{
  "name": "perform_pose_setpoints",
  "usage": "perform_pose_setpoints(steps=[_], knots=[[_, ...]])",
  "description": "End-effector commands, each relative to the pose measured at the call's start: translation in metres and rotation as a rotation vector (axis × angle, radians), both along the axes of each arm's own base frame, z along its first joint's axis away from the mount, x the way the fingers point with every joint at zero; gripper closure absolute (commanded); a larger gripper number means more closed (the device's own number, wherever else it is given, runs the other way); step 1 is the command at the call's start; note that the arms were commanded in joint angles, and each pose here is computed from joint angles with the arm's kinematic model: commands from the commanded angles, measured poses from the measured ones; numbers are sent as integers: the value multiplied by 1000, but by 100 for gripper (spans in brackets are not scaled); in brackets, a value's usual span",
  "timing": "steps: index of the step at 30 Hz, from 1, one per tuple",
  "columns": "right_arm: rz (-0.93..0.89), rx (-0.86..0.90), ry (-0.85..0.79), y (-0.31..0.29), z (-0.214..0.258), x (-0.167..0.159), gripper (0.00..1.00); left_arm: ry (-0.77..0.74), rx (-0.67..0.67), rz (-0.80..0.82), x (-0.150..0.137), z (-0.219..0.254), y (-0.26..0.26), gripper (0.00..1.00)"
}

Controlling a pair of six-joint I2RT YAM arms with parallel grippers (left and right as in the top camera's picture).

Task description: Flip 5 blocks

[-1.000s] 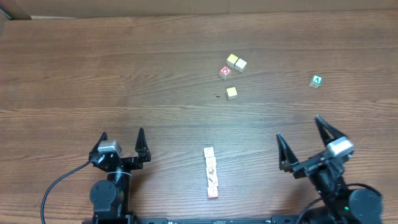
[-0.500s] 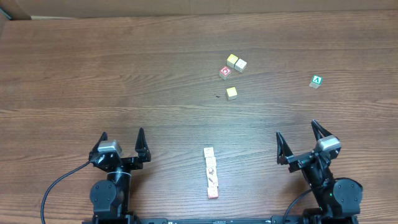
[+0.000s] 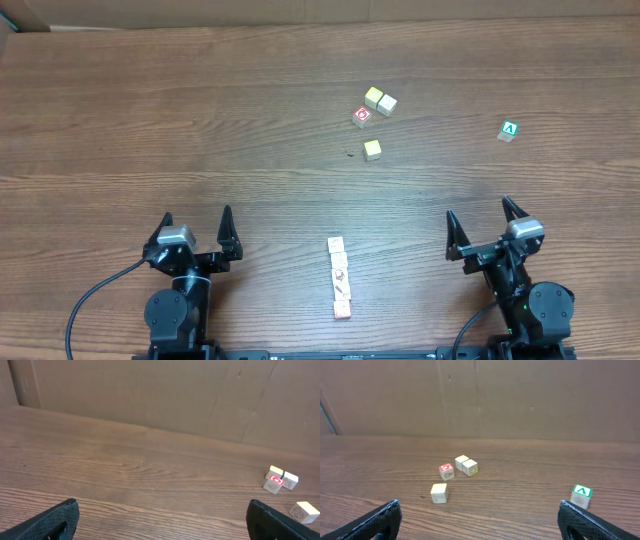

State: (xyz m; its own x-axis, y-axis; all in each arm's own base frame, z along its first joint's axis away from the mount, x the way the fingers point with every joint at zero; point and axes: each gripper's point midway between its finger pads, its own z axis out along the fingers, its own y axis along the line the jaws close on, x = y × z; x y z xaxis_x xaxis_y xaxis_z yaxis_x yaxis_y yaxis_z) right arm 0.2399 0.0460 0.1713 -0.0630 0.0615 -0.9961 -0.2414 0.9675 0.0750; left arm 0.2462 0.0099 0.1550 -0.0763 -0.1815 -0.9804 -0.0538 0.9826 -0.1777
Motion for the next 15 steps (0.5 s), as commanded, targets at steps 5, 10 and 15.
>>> perform_pose_setpoints(steps=[5,10,15], knots=[[-22,-4,-15,-4,1,1,0,-6,23,15,0,1,3,0],[-22,-4,-15,-4,1,1,0,-6,23,15,0,1,3,0],[-22,-4,-15,-4,1,1,0,-6,23,15,0,1,3,0]])
